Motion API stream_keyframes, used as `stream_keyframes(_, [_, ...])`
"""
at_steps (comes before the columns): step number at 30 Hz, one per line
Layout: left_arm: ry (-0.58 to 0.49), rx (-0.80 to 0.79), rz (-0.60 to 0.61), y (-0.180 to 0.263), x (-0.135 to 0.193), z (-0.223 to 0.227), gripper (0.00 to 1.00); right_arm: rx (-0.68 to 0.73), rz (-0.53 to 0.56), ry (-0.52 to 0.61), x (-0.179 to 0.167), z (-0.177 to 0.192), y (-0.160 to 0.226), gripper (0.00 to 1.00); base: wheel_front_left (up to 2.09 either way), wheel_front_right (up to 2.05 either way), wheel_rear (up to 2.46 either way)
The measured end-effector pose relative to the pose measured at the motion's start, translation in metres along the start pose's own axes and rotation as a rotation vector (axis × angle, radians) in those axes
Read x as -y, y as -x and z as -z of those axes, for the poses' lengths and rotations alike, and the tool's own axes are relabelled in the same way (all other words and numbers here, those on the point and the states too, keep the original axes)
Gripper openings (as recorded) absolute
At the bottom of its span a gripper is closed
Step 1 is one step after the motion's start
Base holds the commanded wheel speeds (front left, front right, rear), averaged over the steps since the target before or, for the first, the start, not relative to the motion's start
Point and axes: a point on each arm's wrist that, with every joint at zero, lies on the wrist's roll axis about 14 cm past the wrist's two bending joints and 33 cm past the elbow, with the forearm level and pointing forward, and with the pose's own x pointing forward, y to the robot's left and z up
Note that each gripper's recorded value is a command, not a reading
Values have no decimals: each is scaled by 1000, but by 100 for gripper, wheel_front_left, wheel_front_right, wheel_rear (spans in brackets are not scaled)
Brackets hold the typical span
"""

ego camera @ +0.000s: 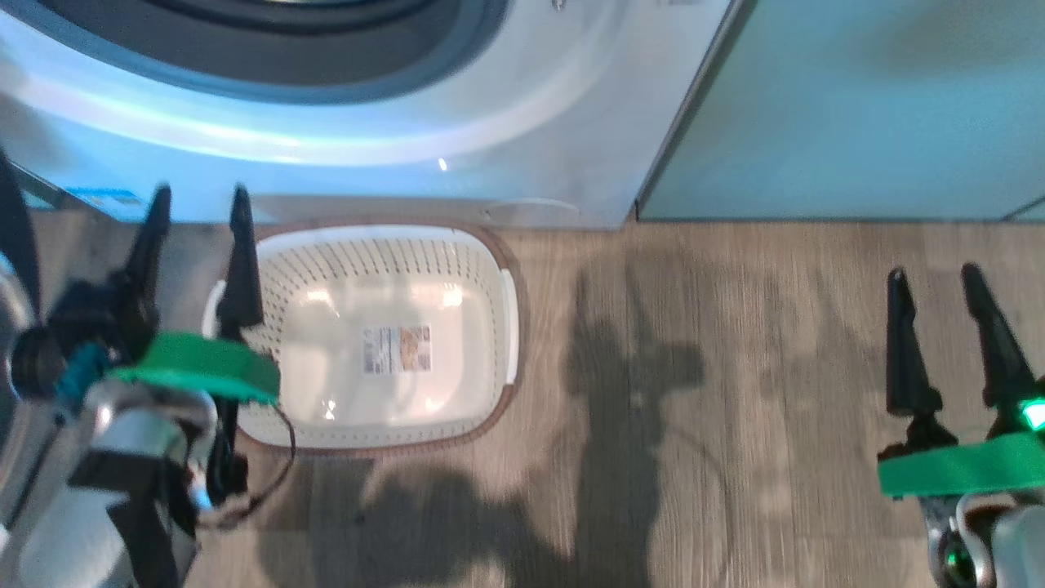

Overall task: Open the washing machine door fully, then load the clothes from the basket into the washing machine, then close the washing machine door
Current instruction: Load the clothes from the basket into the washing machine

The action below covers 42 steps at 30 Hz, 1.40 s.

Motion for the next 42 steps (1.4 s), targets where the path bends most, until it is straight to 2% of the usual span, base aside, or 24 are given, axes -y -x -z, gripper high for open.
stream_keyframes(7, [1, -31, -31, 50, -10, -8, 100, 15, -24, -7, -10, -11, 22, 100, 0, 0, 0])
stream_keyframes(16, [27, 4, -1, 93, -4, -29, 100, 42, -57, -13, -22, -24, 50, 100, 0, 0, 0])
stream_keyframes(30, [28, 34, -5, 130, -8, -43, 100, 74, -54, -10, -21, -35, 86, 100, 0, 0, 0])
stream_keyframes(42, [27, 38, -4, 134, -7, -45, 100, 91, -50, -9, -19, -42, 89, 100, 0, 0, 0])
